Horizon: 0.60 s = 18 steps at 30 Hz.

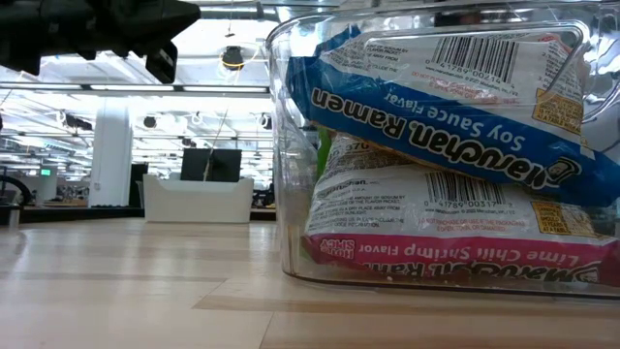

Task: Pick & Place Food Item
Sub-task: Put the orange noodle pack into the bottom transparent bin

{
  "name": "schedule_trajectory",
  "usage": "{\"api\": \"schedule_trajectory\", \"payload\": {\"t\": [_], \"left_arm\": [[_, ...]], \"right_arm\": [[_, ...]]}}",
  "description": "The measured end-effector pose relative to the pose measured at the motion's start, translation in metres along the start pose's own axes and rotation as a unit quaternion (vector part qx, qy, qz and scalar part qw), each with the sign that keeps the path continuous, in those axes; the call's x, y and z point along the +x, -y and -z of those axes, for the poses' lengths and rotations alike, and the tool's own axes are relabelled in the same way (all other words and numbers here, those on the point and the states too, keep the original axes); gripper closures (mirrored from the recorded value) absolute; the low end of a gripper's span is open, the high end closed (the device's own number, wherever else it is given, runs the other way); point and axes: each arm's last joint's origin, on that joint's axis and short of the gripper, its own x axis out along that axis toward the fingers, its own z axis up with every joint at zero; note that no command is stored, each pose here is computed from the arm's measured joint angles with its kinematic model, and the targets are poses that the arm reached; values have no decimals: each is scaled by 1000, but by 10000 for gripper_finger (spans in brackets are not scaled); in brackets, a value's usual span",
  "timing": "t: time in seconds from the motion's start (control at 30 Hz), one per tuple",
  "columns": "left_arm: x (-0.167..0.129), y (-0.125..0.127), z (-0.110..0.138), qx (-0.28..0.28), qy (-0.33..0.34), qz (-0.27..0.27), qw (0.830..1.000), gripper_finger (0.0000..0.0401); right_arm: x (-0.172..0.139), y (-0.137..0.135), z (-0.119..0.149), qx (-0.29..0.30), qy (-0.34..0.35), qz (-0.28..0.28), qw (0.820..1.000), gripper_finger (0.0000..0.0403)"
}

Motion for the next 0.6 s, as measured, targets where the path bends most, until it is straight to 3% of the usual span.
{"api": "schedule_trajectory", "payload": {"t": [0.13, 0.3, 0.43, 0.6], "left_arm": [[0, 0, 0, 0, 0, 0, 1000, 401], [0, 0, 0, 0, 0, 0, 1000, 401], [0, 0, -1, -1, 8, 1, 1000, 401], [0, 0, -3, -2, 16, 2, 1000, 401]], "right_arm": [[2, -12, 17, 29, -24, -4, 999, 399], [3, -20, 44, 98, -67, 32, 992, 399], [2, -22, 66, 163, -90, 89, 978, 399], [-4, -20, 94, 235, -116, 178, 949, 399]]}}
